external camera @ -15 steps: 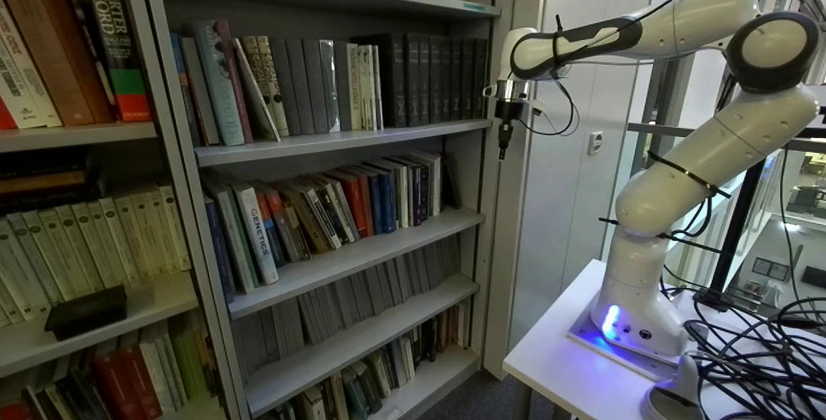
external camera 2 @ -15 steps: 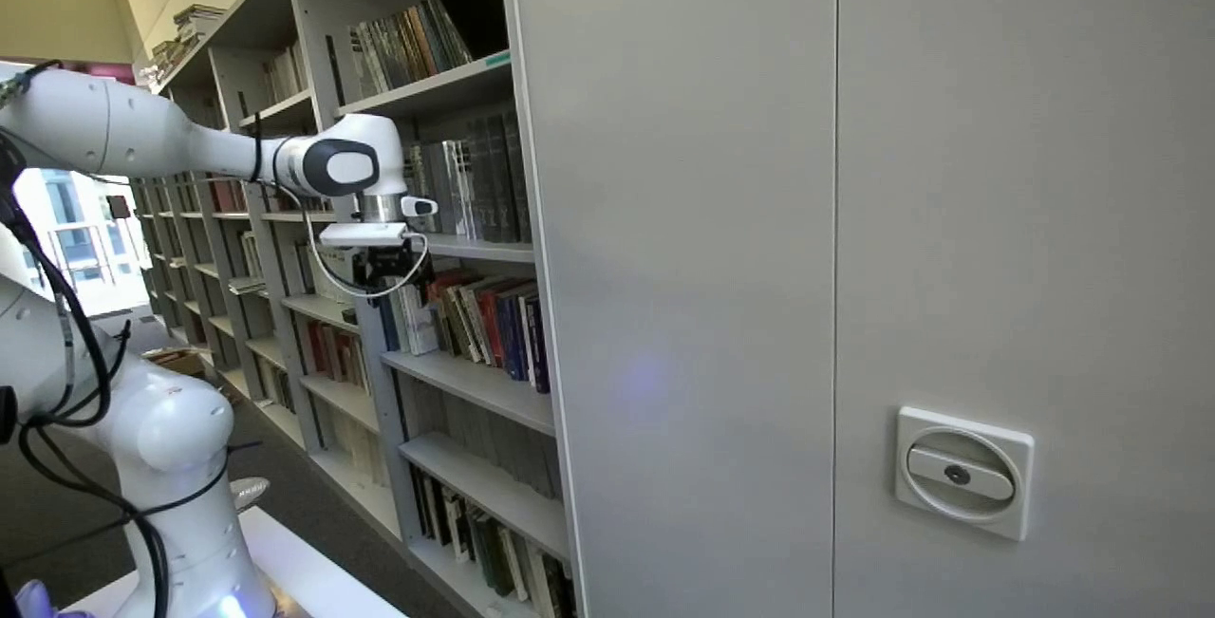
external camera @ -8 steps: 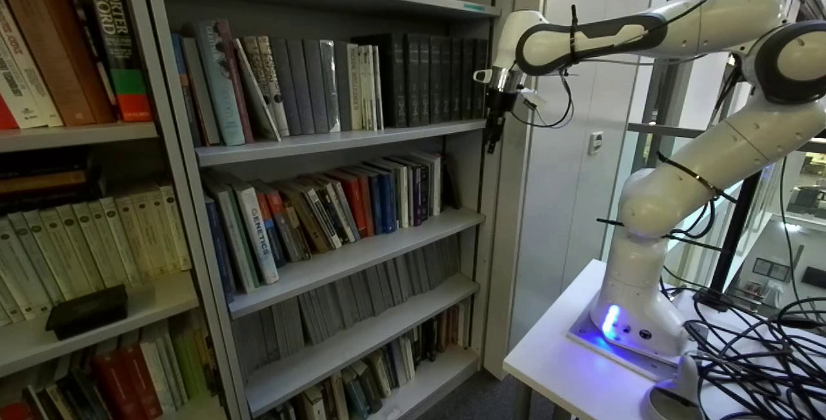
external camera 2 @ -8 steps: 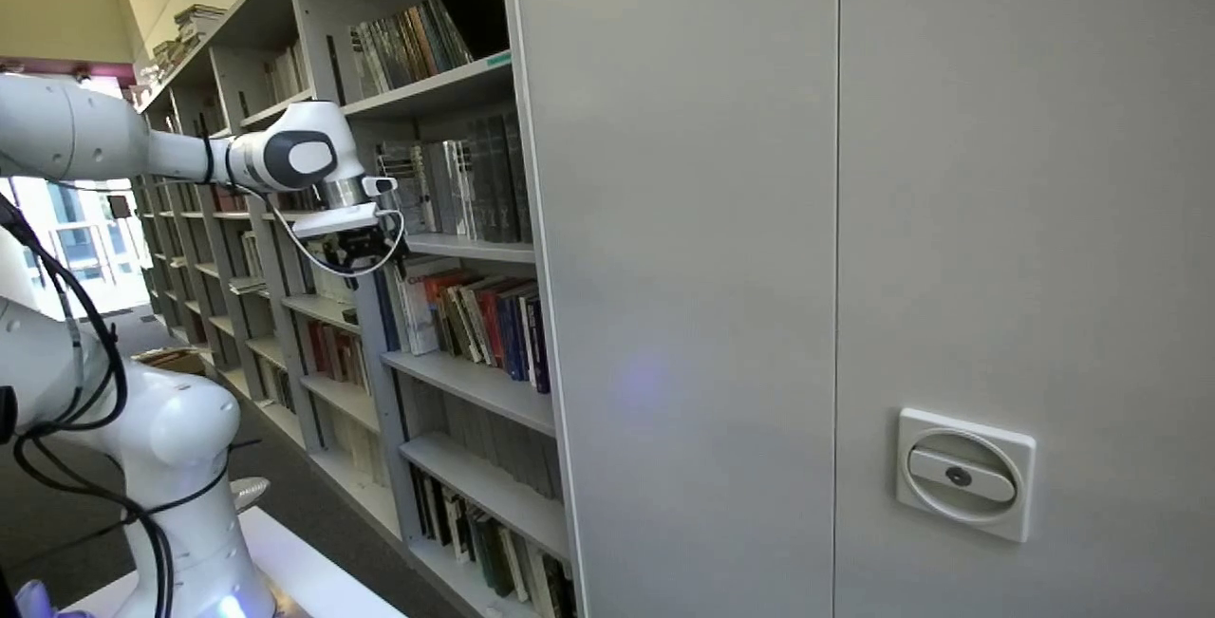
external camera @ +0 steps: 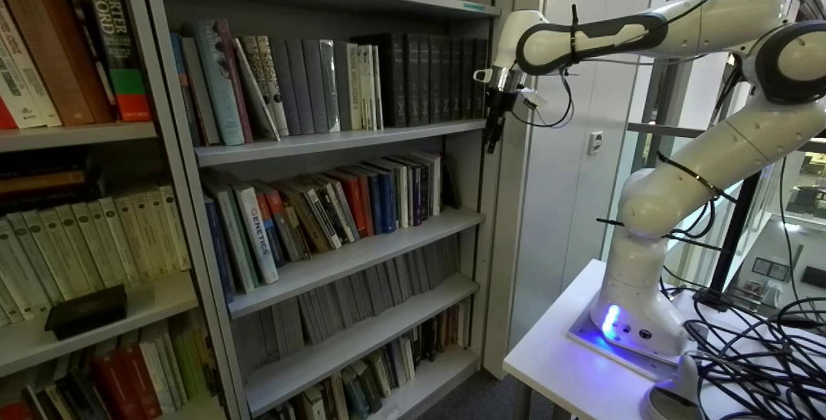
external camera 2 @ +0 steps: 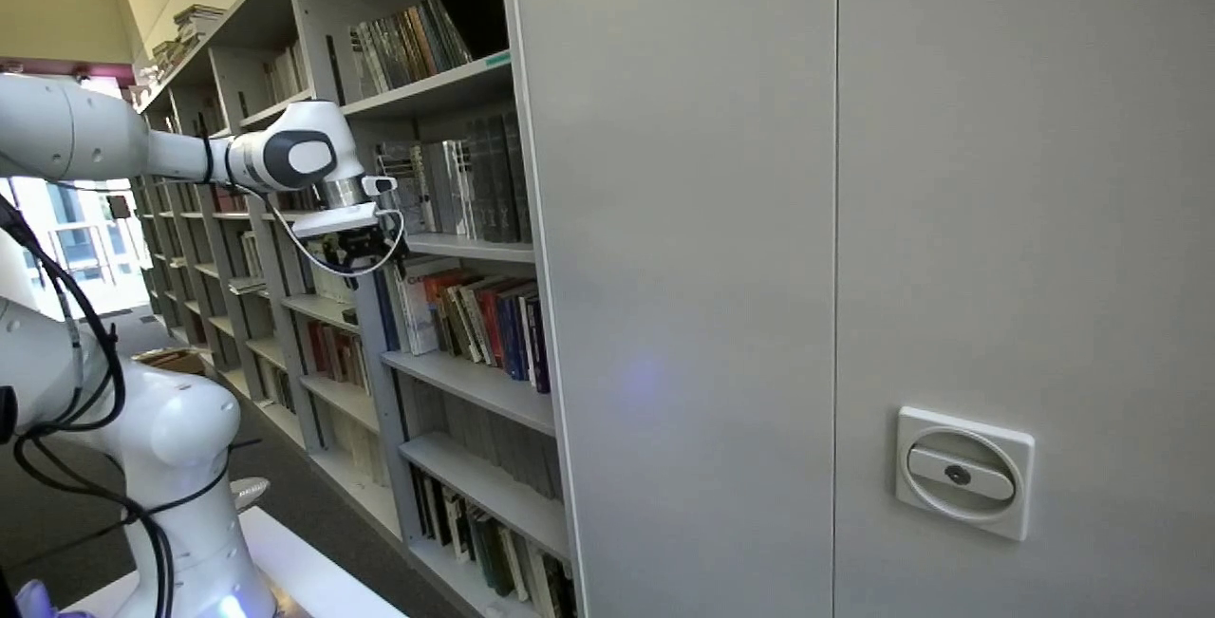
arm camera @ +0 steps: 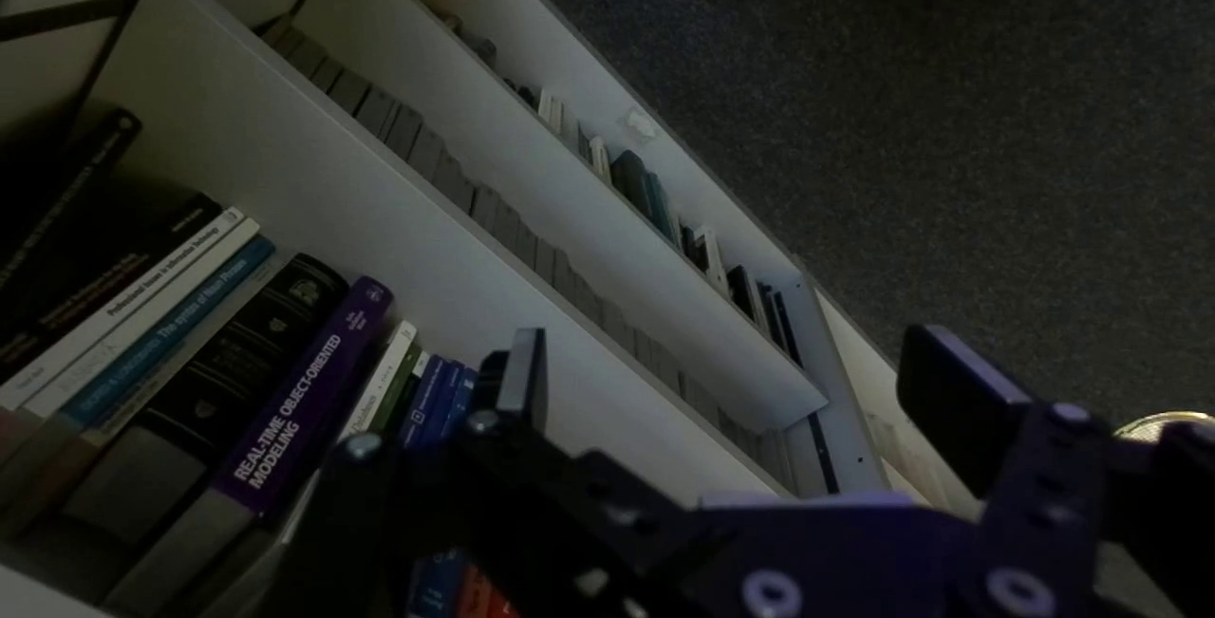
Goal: Move the thin white book to the left of the black book
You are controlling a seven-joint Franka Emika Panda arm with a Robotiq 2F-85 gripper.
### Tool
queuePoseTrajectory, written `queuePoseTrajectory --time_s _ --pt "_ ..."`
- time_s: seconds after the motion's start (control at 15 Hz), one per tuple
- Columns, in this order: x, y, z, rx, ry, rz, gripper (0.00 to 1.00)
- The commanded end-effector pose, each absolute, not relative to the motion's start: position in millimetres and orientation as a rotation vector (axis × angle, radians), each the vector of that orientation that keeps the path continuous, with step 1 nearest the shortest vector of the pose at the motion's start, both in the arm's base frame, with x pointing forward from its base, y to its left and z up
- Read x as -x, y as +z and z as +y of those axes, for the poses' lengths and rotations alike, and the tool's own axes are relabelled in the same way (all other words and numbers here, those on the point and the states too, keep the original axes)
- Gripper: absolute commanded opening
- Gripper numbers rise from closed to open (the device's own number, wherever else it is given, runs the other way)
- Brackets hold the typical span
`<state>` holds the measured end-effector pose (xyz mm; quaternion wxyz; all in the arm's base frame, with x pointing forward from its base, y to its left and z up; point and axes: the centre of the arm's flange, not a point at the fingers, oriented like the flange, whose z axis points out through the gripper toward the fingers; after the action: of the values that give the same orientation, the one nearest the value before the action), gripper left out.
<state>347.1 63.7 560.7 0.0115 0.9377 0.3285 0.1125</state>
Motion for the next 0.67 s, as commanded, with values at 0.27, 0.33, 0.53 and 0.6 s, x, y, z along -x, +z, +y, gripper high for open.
queuePoseTrajectory --time_s 0.27,0.33,0.53,0.6 --pt "-332 583 144 -2.701 0.365 1.099 1.0" --pt "-328 590 163 -2.667 0.392 1.11 1.0" --pt "-312 610 215 -2.617 0.481 1.177 1.0" --pt "-306 620 232 -2.622 0.532 1.226 1.0"
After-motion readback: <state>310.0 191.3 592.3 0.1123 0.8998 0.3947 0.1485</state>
